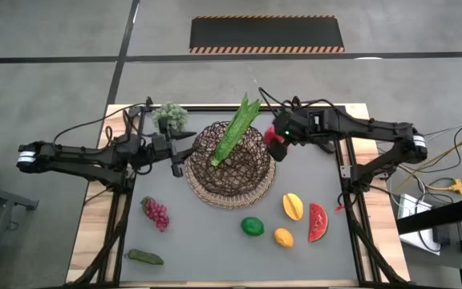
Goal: Build produce basket
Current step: Put the red bell pepper into the basket
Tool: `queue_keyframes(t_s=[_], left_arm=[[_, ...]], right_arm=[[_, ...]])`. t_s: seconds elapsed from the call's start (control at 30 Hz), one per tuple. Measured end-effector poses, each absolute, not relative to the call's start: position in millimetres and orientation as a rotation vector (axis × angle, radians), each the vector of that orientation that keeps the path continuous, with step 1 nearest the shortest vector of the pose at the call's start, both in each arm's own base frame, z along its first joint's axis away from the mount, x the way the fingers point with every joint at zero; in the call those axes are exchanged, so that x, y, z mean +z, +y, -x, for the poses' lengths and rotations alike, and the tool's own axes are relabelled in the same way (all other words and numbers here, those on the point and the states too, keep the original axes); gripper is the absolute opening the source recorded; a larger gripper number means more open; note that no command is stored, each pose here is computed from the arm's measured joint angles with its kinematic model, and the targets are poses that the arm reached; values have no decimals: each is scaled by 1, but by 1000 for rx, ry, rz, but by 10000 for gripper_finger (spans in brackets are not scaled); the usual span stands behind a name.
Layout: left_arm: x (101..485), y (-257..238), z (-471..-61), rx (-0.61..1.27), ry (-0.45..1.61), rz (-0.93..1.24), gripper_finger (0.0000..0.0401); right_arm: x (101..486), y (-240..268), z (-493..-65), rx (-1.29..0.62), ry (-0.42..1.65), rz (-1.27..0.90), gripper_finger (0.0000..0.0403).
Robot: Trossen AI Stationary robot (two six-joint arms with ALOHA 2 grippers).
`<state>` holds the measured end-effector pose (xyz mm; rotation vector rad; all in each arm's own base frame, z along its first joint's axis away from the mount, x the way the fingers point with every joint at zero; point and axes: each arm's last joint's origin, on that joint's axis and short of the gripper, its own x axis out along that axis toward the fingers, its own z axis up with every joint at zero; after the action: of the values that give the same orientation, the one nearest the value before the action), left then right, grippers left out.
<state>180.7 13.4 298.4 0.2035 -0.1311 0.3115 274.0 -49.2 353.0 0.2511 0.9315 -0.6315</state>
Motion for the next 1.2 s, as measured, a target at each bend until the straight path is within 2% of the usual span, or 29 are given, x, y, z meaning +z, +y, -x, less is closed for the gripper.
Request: queue_keyframes(t_s=[0.2, 0.47, 0.67, 0.9, 1.07, 1.2], left_arm=[[303, 13, -171, 324, -164, -235, 183], [301, 13, -158, 328, -181, -239, 183], [300, 13, -156, 327, -162, -247, 183], [297, 13, -160, 325, -137, -254, 183], [293, 13, -166, 320, -112, -247, 183], [292, 13, -173, 304, -109, -156, 183]], right_arm=[[365, -54, -309, -589, 912, -192, 327], [324, -62, -369, -569, 1042, -128, 327], [302, -64, -393, -487, 1112, -126, 327], [299, -52, -398, -428, 1127, -98, 327], [311, -36, -389, -398, 1136, -73, 327], [321, -12, -371, -391, 1168, -50, 327]])
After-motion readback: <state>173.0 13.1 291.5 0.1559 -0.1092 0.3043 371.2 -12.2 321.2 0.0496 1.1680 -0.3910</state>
